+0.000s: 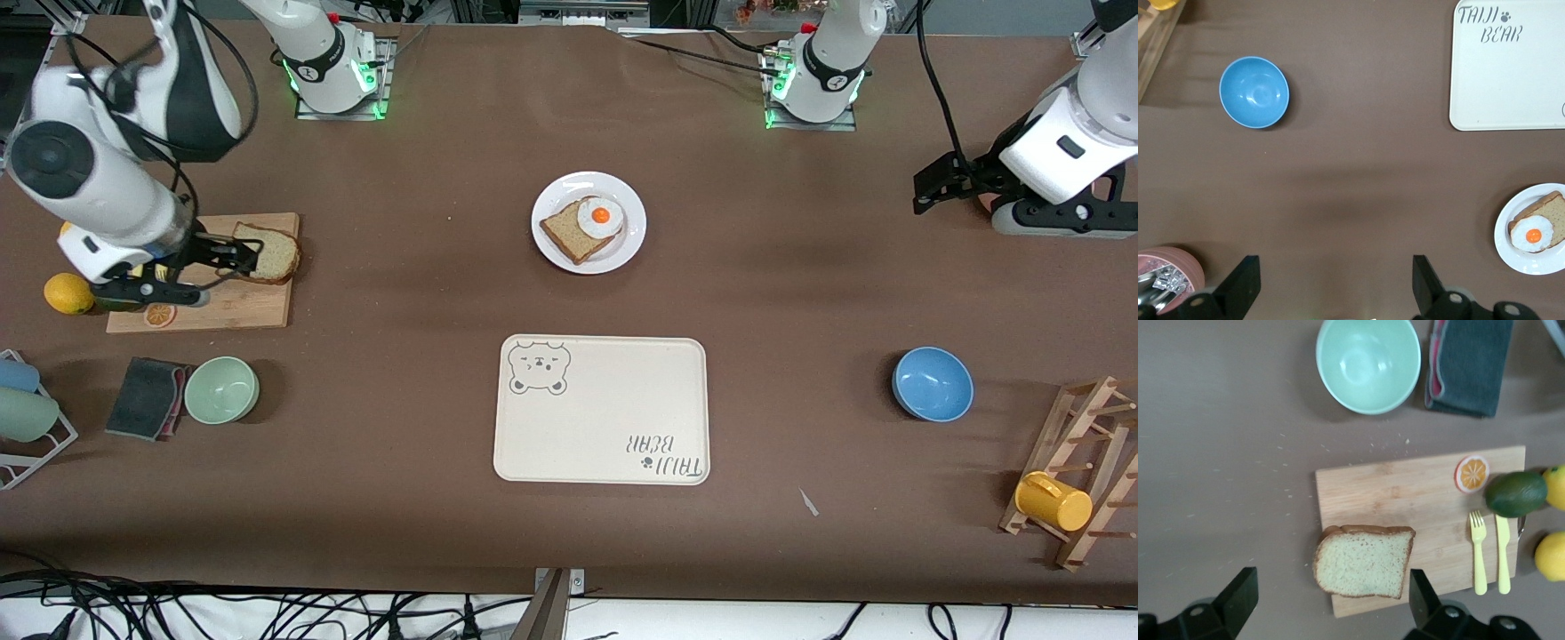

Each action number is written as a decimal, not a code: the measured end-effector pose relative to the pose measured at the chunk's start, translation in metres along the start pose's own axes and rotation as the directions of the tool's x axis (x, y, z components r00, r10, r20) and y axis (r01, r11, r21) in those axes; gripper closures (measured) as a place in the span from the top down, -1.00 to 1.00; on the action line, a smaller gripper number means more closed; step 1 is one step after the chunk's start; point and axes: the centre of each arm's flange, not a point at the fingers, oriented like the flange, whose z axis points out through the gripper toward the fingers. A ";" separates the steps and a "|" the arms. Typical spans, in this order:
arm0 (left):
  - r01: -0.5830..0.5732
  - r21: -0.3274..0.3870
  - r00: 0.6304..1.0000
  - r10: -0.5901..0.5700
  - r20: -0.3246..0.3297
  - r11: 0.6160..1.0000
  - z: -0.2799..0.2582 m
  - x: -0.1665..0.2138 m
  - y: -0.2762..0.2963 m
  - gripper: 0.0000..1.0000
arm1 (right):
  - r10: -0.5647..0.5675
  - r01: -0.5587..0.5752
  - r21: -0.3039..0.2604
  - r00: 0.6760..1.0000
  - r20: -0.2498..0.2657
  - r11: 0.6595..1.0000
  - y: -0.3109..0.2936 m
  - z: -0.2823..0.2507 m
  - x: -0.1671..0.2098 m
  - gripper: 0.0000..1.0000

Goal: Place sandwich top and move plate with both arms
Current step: 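Reach the right gripper down to the bread slice on the cutting board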

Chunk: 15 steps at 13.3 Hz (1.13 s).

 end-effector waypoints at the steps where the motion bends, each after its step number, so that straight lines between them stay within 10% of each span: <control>1: -0.005 -0.001 1.000 0.005 0.008 1.000 0.004 0.002 0.003 1.00 | 0.023 -0.023 -0.006 1.000 0.005 1.000 -0.009 0.017 -0.005 1.00; 15: -0.011 -0.001 1.000 0.011 0.014 1.000 0.007 0.004 0.005 1.00 | -0.006 0.013 -0.125 0.998 0.059 0.992 -0.082 0.133 -0.040 1.00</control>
